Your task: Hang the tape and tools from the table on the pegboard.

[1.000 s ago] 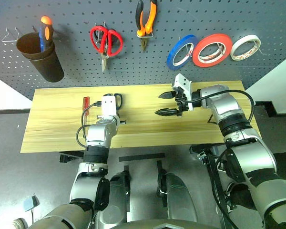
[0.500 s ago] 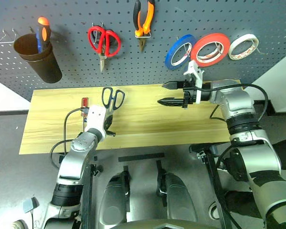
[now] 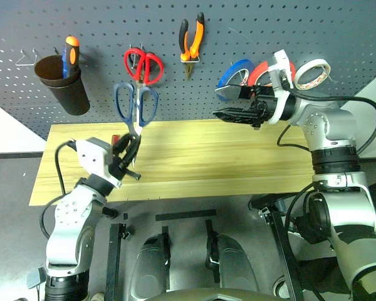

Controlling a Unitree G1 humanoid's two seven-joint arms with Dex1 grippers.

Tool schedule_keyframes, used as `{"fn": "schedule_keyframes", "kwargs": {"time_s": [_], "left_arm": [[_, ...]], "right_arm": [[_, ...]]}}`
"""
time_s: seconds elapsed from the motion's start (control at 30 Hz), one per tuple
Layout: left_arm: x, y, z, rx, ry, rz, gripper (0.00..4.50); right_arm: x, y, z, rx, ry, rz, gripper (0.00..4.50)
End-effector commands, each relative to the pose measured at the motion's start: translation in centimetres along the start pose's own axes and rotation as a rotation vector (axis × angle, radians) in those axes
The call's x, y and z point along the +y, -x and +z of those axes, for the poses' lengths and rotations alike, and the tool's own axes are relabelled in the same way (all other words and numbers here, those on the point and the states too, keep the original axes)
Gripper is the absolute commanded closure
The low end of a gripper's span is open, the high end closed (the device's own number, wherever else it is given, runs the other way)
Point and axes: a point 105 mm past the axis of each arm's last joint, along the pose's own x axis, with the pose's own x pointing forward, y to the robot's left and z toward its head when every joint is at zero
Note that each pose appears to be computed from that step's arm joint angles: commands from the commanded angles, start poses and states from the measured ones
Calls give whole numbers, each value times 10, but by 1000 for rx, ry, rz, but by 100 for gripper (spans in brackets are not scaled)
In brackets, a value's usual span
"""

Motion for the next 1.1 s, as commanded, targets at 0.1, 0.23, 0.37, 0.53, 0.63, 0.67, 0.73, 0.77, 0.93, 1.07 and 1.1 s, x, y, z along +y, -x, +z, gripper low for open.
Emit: {"fn": "schedule_keyframes", "kwargs": {"time_s": [0.1, 0.23, 0.37, 0.53, 0.63, 0.67, 0.73, 0.77, 0.93, 1.07, 1.1], "left_arm": [[11, -14, 11, -57, -2, -26, 380], [17, -25, 3, -20, 15, -28, 380], [19, -32, -5, 6, 20, -50, 380], [19, -43, -16, 43, 27, -89, 380], [17, -49, -21, 59, 32, -107, 380], [17, -52, -22, 61, 33, -110, 380], [18, -57, -21, 60, 33, -108, 380], [18, -59, -21, 59, 33, -107, 380], [17, -69, -27, 94, 28, -108, 380], [29, -82, -37, 141, -11, -35, 380], [32, -85, -37, 140, -18, -18, 380]], "right_arm": [[0, -1, 26, -55, 77, -5, 0], [-1, 0, 29, -60, 81, -18, 0], [-3, 2, 28, -55, 81, -31, 0], [-5, 6, 26, -24, 106, -53, 0], [-6, 8, 27, -17, 117, -57, 0], [-6, 8, 28, -15, 120, -60, 0], [-7, 9, 28, -12, 125, -65, 0], [-7, 9, 28, -11, 125, -67, 0], [-7, 11, 25, 0, 123, -79, 0], [-7, 12, 23, 8, 123, -90, 0], [-7, 13, 23, 8, 123, -91, 0]]}}
